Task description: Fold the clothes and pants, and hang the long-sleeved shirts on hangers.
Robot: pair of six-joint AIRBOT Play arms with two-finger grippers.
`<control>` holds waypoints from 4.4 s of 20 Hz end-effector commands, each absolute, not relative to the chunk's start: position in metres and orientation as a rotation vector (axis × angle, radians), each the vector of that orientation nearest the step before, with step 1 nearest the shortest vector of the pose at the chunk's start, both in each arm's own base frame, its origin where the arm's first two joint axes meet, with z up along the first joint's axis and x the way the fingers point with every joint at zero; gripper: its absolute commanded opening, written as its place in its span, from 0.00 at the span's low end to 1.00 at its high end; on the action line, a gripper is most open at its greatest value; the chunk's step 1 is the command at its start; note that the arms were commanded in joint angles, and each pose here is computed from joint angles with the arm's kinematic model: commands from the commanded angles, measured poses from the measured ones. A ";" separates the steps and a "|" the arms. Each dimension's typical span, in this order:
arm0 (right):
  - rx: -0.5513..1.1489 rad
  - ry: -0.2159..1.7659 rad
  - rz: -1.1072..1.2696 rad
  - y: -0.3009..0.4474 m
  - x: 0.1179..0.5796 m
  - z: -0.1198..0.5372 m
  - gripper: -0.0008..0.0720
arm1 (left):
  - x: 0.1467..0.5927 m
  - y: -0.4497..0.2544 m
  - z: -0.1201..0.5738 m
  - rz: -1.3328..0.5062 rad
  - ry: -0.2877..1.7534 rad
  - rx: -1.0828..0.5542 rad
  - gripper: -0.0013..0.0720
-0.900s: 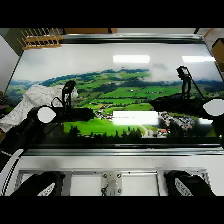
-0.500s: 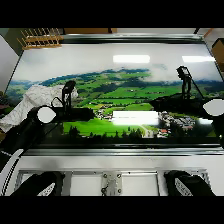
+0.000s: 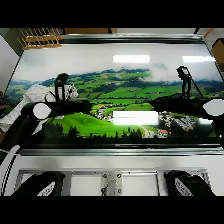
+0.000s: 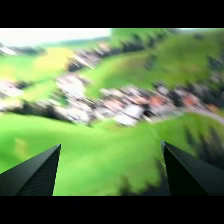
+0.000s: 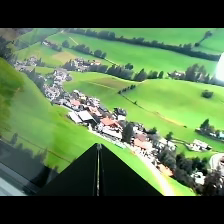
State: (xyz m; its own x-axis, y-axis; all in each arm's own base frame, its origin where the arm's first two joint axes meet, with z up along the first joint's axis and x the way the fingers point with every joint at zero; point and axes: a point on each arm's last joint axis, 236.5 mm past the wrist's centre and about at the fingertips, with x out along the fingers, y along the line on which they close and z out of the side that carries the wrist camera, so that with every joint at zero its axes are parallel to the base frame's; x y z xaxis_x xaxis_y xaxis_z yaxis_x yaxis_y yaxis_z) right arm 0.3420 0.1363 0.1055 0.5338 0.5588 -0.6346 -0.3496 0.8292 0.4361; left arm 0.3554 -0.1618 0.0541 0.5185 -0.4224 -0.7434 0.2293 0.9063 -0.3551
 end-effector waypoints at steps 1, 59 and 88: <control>0.271 0.851 0.550 0.137 0.342 0.105 0.05 | 0.414 -0.063 0.068 -0.162 0.852 -0.031 0.96; 0.190 1.109 0.413 0.123 0.294 0.069 0.04 | 0.312 -0.038 -0.095 -0.199 1.351 -0.089 0.95; 0.735 1.340 0.182 0.335 0.260 -0.097 0.08 | 0.343 -0.064 -0.108 -0.275 1.409 -0.040 0.03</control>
